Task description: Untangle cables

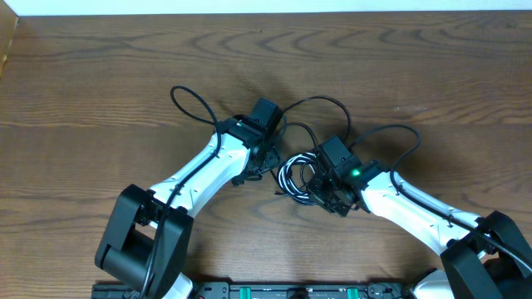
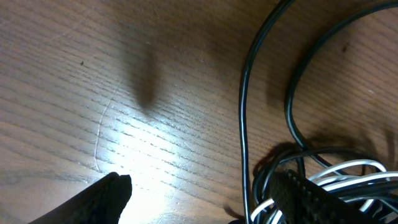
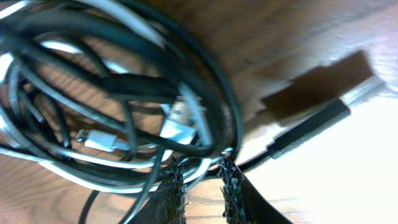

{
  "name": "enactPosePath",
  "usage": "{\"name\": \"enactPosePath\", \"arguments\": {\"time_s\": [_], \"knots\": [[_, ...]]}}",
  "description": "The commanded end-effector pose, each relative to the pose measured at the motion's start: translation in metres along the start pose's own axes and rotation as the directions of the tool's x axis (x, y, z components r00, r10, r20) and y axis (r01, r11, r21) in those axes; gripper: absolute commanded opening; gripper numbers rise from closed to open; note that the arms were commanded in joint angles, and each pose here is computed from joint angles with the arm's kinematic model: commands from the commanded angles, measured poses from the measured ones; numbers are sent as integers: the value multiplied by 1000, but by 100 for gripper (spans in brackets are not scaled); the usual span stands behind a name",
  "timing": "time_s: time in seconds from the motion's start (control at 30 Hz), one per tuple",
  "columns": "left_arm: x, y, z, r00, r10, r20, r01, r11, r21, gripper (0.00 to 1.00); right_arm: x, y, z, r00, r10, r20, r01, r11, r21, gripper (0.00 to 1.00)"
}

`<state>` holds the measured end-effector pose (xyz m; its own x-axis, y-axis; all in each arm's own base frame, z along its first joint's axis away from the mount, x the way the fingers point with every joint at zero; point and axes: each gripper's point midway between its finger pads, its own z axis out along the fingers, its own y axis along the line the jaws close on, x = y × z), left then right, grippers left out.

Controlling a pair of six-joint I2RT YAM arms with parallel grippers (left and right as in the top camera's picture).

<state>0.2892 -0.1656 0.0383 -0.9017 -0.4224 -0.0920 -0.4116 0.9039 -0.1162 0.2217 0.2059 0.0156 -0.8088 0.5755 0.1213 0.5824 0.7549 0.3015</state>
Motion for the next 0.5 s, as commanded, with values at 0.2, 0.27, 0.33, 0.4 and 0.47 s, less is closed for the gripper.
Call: {"name": "enactPosePath", "arguments": {"time_s": [0.2,0.27,0.33,0.4,0.47], "knots": [[0,3,3,1000,4,-3,-4,1000,-16,78,-15,-9,1,987,135,88,-139,990,34,25],[0,3,3,1000,4,-3,-4,1000,-16,78,-16,-7,2,987,137,89,-139,990,24,25],[0,3,3,1000,4,-3,-4,1000,-16,78,-17,-5,3,987,136,88,-138,990,18,23],[0,3,3,1000,4,-3,-4,1000,-16,78,-17,-2,7,988,131,87,-132,991,12,21],[0,3,3,1000,4,-3,-4,1000,-16,78,-15,-2,11,987,135,85,-137,990,17,20]]}}
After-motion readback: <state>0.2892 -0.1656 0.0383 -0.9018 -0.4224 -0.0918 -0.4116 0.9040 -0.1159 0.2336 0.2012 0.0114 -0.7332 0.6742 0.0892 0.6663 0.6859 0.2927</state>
